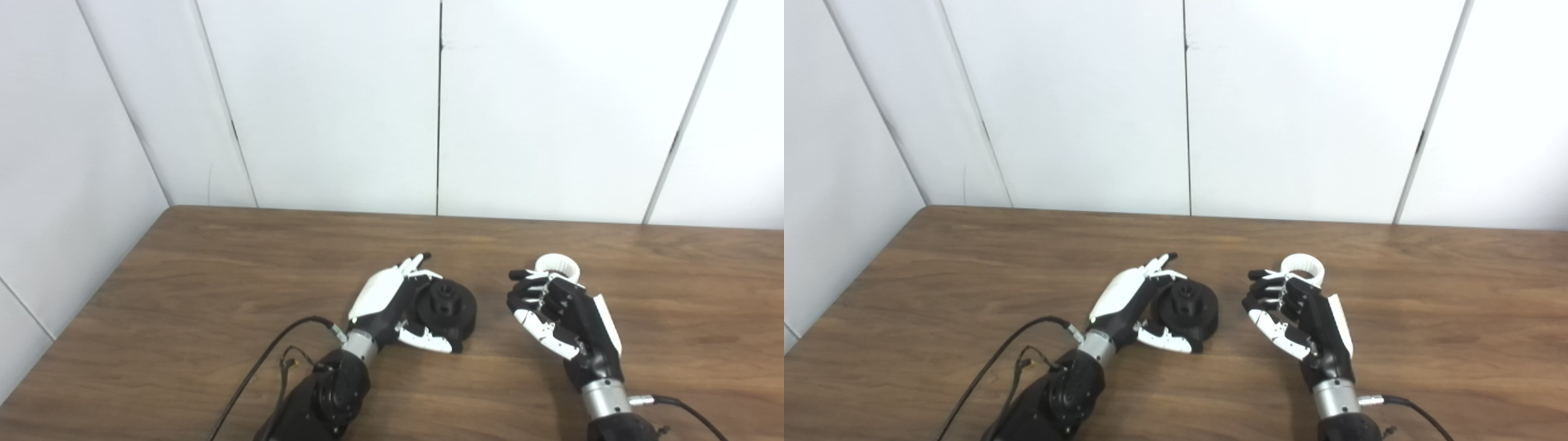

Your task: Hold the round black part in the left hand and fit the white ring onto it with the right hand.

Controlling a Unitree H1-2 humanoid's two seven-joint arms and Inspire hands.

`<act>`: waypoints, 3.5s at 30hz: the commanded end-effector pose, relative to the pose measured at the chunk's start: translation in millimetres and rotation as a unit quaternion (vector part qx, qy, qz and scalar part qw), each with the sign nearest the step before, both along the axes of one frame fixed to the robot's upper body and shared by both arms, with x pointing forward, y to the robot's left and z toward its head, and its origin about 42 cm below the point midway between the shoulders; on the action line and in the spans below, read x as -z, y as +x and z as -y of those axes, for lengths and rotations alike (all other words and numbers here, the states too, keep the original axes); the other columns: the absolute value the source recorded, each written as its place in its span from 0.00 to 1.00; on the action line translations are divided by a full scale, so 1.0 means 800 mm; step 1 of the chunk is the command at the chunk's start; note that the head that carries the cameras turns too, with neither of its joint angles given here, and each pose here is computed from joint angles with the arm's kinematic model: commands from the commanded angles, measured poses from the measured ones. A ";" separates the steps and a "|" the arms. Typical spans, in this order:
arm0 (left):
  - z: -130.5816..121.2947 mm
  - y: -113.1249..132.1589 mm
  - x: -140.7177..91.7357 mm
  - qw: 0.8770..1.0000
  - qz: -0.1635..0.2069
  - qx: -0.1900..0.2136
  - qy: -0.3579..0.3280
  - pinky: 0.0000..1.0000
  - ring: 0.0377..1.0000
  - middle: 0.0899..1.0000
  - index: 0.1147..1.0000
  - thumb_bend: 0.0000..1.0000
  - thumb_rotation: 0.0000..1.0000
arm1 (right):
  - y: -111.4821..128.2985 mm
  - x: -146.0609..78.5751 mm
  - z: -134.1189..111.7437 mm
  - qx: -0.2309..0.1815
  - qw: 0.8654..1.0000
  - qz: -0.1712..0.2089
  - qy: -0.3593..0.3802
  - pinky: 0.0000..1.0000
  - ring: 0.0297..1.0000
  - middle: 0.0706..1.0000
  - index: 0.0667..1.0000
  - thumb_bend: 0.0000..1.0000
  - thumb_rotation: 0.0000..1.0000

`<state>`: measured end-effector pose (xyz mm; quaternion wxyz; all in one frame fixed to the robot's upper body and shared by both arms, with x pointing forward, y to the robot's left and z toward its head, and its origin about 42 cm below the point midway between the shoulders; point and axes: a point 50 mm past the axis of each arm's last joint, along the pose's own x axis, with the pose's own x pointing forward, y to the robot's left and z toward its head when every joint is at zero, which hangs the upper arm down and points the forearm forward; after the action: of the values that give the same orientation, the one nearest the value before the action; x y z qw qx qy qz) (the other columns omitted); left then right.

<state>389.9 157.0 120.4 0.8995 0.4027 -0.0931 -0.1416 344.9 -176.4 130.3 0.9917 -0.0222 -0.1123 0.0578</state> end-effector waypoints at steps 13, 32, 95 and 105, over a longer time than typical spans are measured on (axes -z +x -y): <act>0.022 -0.058 -0.015 0.998 0.006 0.058 0.024 1.00 1.00 0.98 0.53 1.00 0.27 | -0.024 0.028 0.009 0.009 0.999 -0.037 -0.010 0.48 0.57 0.67 0.46 0.50 0.15; -0.004 -0.068 -0.009 0.998 0.000 0.063 0.015 0.97 1.00 0.98 0.54 0.96 0.24 | -0.026 0.028 -0.028 0.009 0.999 -0.033 -0.007 0.47 0.54 0.65 0.46 0.50 0.15; -0.005 -0.067 -0.005 0.998 -0.006 0.061 0.004 0.98 1.00 0.98 0.54 0.95 0.23 | 0.120 -0.098 0.117 0.104 0.865 0.021 -0.491 0.92 0.98 0.97 0.83 0.82 0.53; -0.005 -0.068 -0.005 0.998 -0.007 0.057 0.004 0.99 1.00 0.98 0.54 0.95 0.24 | 0.152 -0.101 0.112 0.069 0.835 -0.012 -0.546 0.97 1.00 1.00 0.90 0.91 0.59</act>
<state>334.0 158.1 122.4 0.8967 0.3815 -0.1094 -0.1960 451.3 -268.0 178.8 0.8304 -0.5541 -0.0155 0.0558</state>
